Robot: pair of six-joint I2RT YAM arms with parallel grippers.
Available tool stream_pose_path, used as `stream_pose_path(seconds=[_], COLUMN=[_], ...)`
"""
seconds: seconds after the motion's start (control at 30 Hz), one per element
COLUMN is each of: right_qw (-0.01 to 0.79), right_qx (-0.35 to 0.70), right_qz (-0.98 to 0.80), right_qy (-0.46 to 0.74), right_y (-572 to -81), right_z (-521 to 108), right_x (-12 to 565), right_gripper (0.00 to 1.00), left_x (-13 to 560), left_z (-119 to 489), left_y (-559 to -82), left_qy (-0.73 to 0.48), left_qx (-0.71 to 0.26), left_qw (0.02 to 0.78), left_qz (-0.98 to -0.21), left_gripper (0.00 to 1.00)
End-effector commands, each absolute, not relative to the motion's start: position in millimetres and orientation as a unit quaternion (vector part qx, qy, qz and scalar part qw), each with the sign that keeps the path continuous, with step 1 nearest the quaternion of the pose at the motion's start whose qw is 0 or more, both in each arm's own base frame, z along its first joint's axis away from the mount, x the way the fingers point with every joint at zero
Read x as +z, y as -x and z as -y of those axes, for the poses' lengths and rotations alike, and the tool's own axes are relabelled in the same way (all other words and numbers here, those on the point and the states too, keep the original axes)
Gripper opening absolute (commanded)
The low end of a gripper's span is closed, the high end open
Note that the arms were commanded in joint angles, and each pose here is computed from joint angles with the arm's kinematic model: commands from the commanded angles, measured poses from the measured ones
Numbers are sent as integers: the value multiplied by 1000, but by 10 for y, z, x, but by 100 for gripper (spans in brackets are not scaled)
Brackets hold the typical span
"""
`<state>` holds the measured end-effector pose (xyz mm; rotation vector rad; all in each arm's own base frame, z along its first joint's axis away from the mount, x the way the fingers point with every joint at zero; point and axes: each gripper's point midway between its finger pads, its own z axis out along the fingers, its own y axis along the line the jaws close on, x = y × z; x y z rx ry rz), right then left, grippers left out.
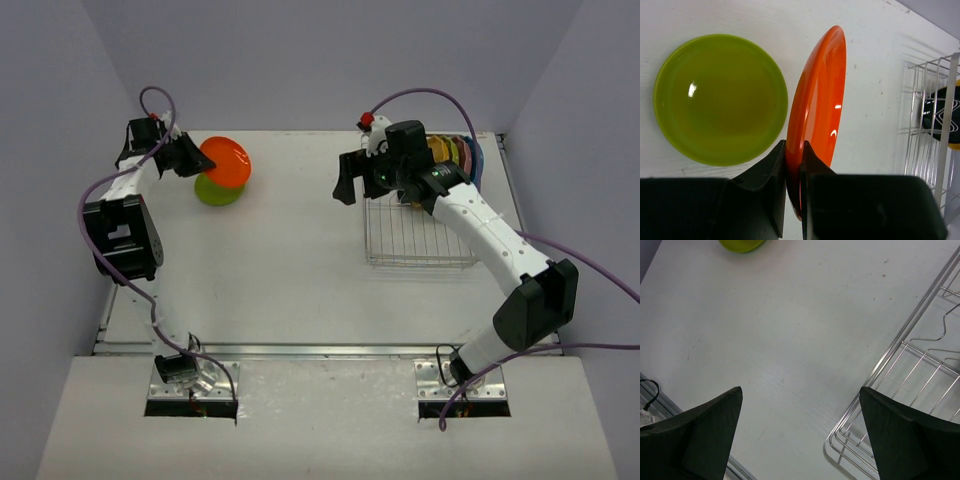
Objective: Unload the plates from the dish rack
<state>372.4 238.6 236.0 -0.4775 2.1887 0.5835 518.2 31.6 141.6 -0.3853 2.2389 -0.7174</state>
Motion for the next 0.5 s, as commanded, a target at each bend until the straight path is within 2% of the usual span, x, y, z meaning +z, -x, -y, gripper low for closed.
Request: stream_pose_path(seconds=[0.0,0.47], right_qw=[423,409], right_qx=[231,244], right_qz=[-857,-861], right_qy=[182,179], right_y=[-3763,-3784], right_z=[-2320,-2349], right_x=[2475,2420], right_gripper=[99,99], left_x=[1426,982], left_z=[-441,-706], left_y=[-5377,-5417], left_qy=[170,201], left_qx=[-290,-269], left_qw=[380,353], left_qz=[-862,-873], left_gripper=[0,1])
